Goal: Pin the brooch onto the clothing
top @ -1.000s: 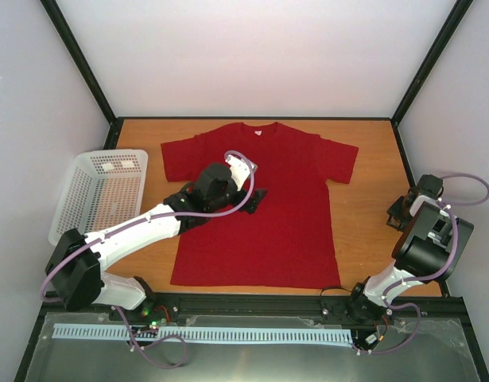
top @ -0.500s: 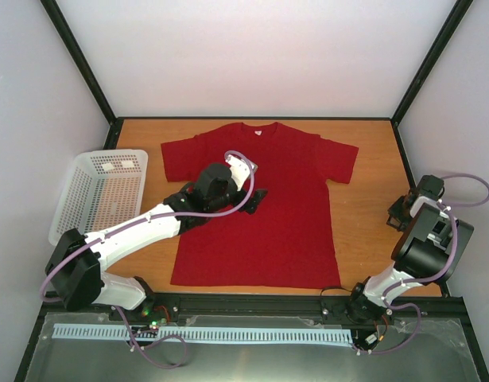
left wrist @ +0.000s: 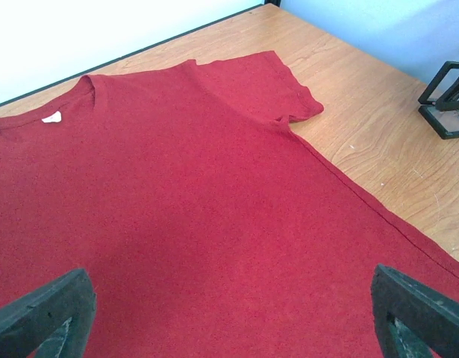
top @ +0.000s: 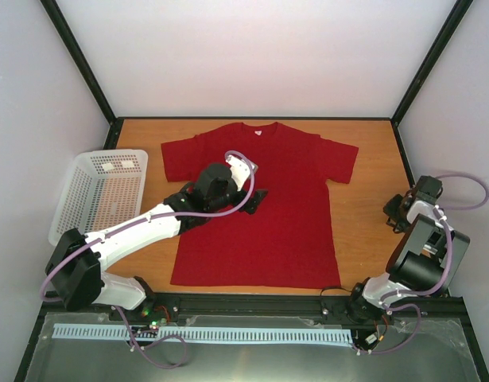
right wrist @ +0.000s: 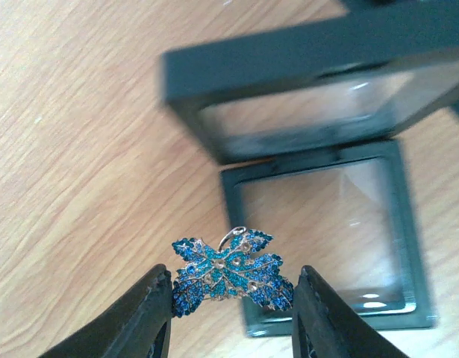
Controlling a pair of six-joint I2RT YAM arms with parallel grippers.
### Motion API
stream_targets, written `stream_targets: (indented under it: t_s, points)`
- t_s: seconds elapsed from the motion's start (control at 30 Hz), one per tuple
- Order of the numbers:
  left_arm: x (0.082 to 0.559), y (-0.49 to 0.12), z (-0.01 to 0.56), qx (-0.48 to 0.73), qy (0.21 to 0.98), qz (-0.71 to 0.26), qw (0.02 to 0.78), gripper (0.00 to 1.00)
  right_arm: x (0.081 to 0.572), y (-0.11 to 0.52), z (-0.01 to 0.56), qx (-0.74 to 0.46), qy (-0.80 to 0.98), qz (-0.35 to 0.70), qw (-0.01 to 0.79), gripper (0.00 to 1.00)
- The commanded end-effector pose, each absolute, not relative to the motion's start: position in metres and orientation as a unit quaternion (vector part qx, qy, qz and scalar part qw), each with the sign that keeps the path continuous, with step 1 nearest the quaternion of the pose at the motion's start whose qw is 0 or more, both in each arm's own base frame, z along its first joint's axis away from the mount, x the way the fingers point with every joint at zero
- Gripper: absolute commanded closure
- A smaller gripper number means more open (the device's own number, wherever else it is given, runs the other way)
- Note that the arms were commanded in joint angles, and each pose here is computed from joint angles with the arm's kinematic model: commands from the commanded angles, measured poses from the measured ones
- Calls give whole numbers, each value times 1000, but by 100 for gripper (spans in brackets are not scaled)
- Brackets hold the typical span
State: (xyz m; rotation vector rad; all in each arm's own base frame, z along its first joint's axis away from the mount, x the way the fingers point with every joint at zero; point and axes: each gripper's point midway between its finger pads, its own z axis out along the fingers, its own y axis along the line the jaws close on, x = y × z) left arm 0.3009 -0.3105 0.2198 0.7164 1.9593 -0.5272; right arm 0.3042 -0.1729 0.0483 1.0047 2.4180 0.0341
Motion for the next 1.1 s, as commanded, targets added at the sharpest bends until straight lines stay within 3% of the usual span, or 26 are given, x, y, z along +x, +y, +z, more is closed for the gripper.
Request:
stream_targets:
  t_s: [0.0,0.17,0.33,0.43,0.5,0.63,0.83,1.07]
  points:
    - [301,-320,232,290,791,-236,485,0,316,-127,57,329,903,73,266,63]
    - [299,-313,241,275,791,-235,494,0,329,-37,80,223,927,140,266,63]
    - [291,-304,253,241,796,-258,491,0,325,99,99,47,934,261,239,63]
    - [284,-294,259,194,805,-310,468,0,309,162,107,-62,918,321,225,63]
    - [286,-280,255,140,811,-392,412,0,297,195,113,-127,901,352,218,63]
    - [284,-272,256,118,775,-552,283,0,286,234,124,-201,866,407,210,63]
    - [293,-280,211,100,828,-522,178,3,290,271,146,-253,821,460,224,63]
    - [287,-290,178,55,822,-558,94,17,299,288,164,-267,802,472,251,63]
